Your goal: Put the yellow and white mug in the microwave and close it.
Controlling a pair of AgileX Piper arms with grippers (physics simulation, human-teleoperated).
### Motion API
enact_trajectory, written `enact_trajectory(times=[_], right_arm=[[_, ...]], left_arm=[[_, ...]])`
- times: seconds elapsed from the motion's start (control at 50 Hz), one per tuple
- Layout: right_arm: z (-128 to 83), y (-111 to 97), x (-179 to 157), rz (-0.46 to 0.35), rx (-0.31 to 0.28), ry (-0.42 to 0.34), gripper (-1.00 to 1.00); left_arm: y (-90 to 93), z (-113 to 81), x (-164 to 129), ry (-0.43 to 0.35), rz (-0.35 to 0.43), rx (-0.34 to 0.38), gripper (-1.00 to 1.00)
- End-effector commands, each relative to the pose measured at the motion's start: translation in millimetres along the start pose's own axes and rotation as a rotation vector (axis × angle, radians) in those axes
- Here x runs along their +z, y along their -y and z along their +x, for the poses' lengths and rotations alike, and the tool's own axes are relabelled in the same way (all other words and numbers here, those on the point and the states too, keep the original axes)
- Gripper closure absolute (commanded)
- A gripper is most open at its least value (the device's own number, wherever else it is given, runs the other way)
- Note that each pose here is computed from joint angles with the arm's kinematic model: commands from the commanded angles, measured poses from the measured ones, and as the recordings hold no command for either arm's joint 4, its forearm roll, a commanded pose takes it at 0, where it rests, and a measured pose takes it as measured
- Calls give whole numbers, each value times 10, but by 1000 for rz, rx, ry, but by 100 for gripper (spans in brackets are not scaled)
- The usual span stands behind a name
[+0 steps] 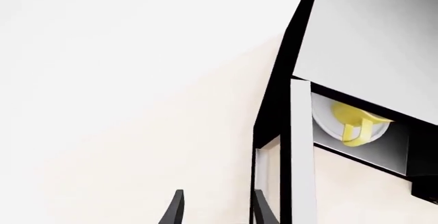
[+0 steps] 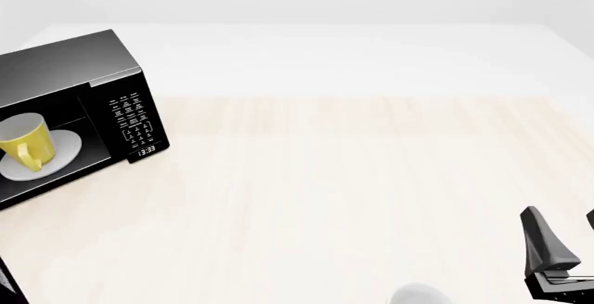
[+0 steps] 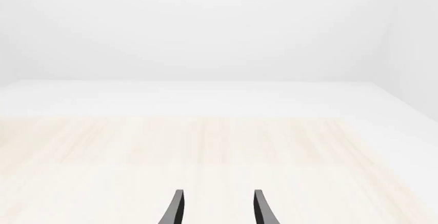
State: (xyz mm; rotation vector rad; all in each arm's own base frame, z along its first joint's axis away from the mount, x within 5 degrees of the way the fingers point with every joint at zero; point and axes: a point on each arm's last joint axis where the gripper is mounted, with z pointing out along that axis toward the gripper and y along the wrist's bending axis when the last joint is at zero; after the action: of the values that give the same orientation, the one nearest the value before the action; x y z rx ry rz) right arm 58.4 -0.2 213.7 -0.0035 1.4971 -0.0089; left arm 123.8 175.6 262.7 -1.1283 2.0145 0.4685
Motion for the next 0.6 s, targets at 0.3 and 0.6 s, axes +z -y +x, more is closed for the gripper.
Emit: enact_trajectory(times=[0.3,0.6], right_arm=[[0,0,0,0,0,0,-100],[0,0,0,0,0,0,-100]], left_arm=[[290,98,266,-64,92,35,-100],[401,138,375,-84,121,48,-100]])
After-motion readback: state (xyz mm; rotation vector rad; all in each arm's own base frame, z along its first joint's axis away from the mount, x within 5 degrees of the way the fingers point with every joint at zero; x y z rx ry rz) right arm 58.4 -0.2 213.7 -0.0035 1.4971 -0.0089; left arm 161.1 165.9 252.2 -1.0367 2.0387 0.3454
